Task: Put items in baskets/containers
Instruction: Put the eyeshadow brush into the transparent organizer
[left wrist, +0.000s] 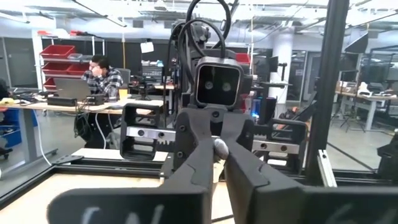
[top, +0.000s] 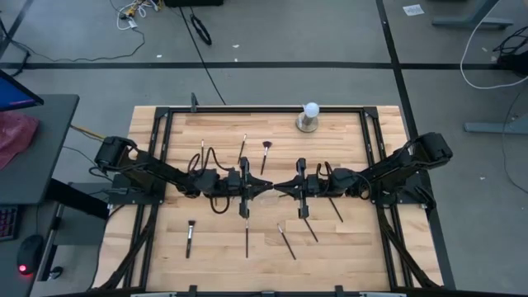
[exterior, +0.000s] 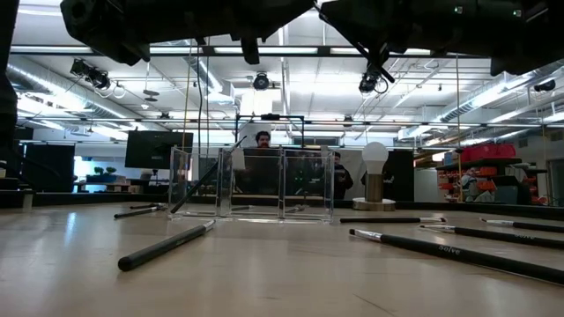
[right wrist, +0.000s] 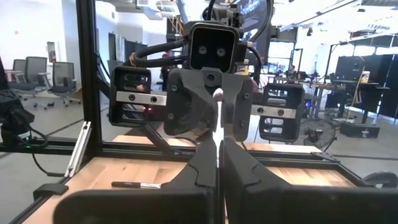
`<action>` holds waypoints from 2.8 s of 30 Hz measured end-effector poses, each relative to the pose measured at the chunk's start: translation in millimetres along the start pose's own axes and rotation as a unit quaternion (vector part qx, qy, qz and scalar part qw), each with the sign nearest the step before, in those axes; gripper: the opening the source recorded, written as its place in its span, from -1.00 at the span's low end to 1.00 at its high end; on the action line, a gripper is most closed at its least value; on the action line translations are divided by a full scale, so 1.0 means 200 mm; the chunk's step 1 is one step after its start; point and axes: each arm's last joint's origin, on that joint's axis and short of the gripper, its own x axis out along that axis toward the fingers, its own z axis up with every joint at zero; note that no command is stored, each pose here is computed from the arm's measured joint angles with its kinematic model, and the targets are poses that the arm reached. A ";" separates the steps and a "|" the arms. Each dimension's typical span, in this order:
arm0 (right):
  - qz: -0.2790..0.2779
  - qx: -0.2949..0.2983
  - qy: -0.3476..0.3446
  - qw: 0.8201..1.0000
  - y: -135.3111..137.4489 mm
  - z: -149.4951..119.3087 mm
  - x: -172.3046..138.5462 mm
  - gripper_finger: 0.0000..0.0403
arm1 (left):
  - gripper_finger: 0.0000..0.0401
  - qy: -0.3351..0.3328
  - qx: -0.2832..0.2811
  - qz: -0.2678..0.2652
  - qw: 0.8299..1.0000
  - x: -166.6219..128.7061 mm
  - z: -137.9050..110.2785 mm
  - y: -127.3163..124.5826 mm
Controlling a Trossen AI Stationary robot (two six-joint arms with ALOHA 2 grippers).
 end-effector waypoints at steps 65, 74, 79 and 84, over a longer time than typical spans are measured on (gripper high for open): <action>-0.117 -0.035 0.169 0.978 0.04 0.08 -0.17 -0.71 | -0.91 0.384 -0.075 0.091 0.916 -0.08 0.06 0.21; -0.117 -0.035 0.169 0.978 0.04 0.08 -0.18 -0.71 | -0.90 0.395 -0.074 0.091 0.911 -0.07 0.02 0.21; -0.117 -0.035 0.169 0.978 0.04 0.08 -0.18 -0.71 | -0.90 0.395 -0.075 0.090 0.911 -0.06 0.01 0.21; -0.117 -0.036 0.169 0.978 0.04 0.08 -0.18 -0.71 | -0.93 0.373 -0.082 0.064 0.922 -0.05 0.12 0.20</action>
